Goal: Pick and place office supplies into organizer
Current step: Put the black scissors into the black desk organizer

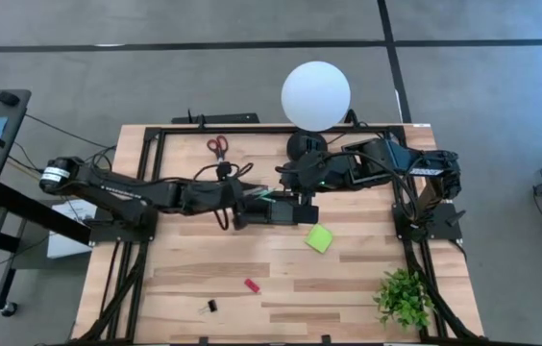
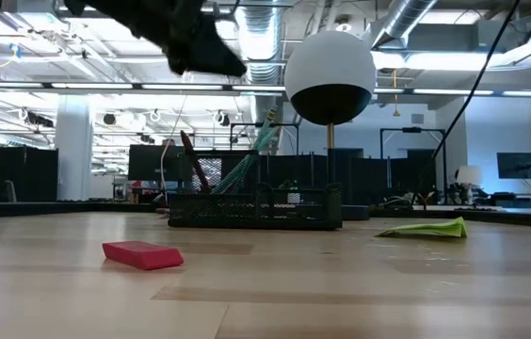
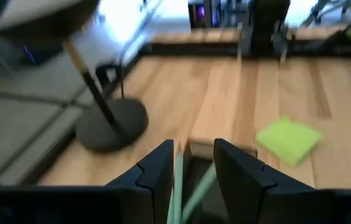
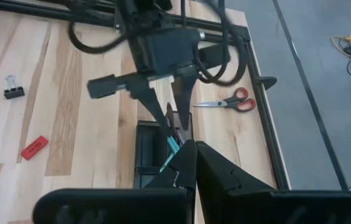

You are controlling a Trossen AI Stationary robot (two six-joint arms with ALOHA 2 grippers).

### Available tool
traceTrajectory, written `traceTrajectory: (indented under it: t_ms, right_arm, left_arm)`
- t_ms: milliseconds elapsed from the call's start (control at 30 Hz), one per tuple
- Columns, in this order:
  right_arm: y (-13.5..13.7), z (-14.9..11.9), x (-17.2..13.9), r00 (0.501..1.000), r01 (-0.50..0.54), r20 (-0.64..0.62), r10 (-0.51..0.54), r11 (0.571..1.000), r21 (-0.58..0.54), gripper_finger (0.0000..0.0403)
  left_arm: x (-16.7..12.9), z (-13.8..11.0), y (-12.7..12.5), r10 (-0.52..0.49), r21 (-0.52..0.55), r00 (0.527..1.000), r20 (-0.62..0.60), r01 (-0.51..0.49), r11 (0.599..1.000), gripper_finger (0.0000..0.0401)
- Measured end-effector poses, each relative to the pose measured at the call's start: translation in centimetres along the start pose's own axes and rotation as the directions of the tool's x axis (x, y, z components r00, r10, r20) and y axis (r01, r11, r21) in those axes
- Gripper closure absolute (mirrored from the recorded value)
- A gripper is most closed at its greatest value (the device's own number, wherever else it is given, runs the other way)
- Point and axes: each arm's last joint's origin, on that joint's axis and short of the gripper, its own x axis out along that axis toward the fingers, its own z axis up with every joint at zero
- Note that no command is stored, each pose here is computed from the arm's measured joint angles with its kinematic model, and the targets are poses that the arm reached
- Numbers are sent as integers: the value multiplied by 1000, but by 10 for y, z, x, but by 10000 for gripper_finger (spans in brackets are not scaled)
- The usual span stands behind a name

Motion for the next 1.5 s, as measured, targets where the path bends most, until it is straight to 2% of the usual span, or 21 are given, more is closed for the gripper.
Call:
traceTrajectory:
  t_ms: [233,400,533,667,967,1033,1100,1167,1200,1433,1500]
  right_arm:
    - [0,0,0,1000,0,0,0,1000,0,403]
    - [0,0,0,1000,0,0,0,1000,8,403]
    - [0,0,0,1000,0,0,0,1000,8,403]
    - [0,0,0,1000,0,0,0,1000,8,403]
    - [0,0,0,1000,0,1,0,1000,8,403]
    - [0,0,0,1000,0,0,0,1000,9,403]
    - [0,0,0,1000,0,0,0,1000,9,403]
    - [0,0,0,1000,0,0,0,1000,9,403]
    - [0,0,0,1000,0,0,0,1000,9,403]
    - [0,0,0,1000,0,0,0,1000,9,403]
    - [0,0,0,1000,0,0,0,1000,9,403]
  left_arm:
    - [1,-18,6,2,-131,985,-170,-25,991,289]
    - [1,-41,5,-11,-236,981,-196,-36,971,289]
    - [0,-66,6,-9,-272,975,-220,-52,961,289]
    - [0,-79,9,2,-326,972,-237,-82,942,289]
    - [2,-102,37,202,-397,937,-286,-308,865,289]
    - [5,-98,38,163,-425,955,-247,-258,868,289]
    - [7,-90,32,52,-425,985,-162,-117,898,289]
    - [8,-80,28,-50,-428,997,-57,20,903,289]
    - [8,-74,28,-69,-433,997,-15,56,900,289]
    - [9,-66,29,-39,-368,999,-9,33,929,289]
    - [8,-69,31,18,-359,999,-41,-31,933,289]
